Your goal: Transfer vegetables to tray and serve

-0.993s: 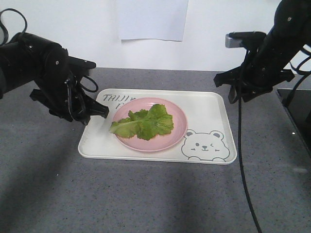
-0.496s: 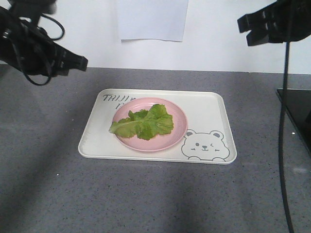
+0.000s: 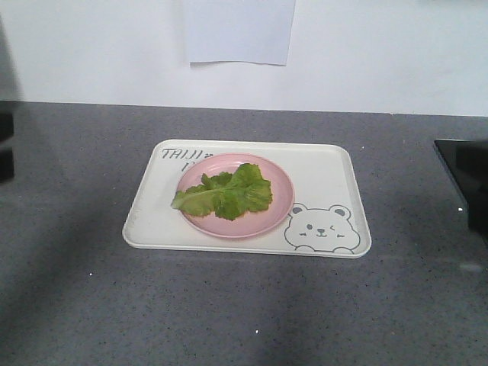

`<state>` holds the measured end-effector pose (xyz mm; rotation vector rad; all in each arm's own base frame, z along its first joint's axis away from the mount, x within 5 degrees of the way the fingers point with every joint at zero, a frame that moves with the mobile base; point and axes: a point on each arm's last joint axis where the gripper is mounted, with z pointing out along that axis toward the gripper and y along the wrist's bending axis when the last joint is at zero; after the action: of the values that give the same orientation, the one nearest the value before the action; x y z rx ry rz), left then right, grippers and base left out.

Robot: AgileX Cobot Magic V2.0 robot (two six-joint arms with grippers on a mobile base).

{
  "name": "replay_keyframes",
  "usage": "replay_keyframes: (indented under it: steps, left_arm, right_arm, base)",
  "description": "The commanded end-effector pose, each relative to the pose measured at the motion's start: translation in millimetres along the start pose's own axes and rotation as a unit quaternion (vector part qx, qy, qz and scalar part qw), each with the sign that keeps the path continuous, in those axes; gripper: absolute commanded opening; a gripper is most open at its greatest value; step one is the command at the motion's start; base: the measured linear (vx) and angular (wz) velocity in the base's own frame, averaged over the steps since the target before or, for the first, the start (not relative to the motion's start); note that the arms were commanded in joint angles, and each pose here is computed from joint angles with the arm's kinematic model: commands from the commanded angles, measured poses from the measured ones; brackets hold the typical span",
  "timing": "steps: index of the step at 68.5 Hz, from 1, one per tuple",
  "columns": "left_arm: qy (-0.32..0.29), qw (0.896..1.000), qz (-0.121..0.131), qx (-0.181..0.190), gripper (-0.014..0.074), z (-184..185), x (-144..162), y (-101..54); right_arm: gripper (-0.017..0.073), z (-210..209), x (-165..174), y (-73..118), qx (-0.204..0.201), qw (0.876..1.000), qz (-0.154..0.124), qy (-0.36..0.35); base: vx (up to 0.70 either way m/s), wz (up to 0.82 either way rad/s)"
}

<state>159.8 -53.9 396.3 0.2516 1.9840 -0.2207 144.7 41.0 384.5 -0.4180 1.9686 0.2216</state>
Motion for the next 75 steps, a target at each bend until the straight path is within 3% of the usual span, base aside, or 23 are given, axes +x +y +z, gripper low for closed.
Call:
replay_keyframes:
  steps: [1, 11, 19, 75]
  left_arm:
    - [-0.06, 0.998, 0.0, 0.012, -0.0007, -10, 26, 0.5]
    - [-0.074, 0.997, 0.001, 0.018, -0.0007, -13, 80, 3.6]
    - [-0.084, 0.996, -0.007, 0.02, -0.0007, -16, 98, 4.8]
    - [-0.091, 0.996, -0.002, 0.019, -0.0007, -19, 99, 5.1]
  right_arm:
    - [-0.0006, -10, 27, 3.5, 0.02, 0.999, -0.01, -0.046]
    - [-0.0006, -13, 80, 10.1, 0.024, 0.999, -0.009, -0.031]
    - [-0.0006, -15, 97, 12.7, 0.027, 0.999, -0.008, -0.039]
    - [-0.0006, -18, 106, 15.5, 0.021, 0.999, -0.008, -0.031]
  base:
    - [0.0, 0.0]
    - [0.0, 0.0]
    - [0.0, 0.0]
    - [0.0, 0.0]
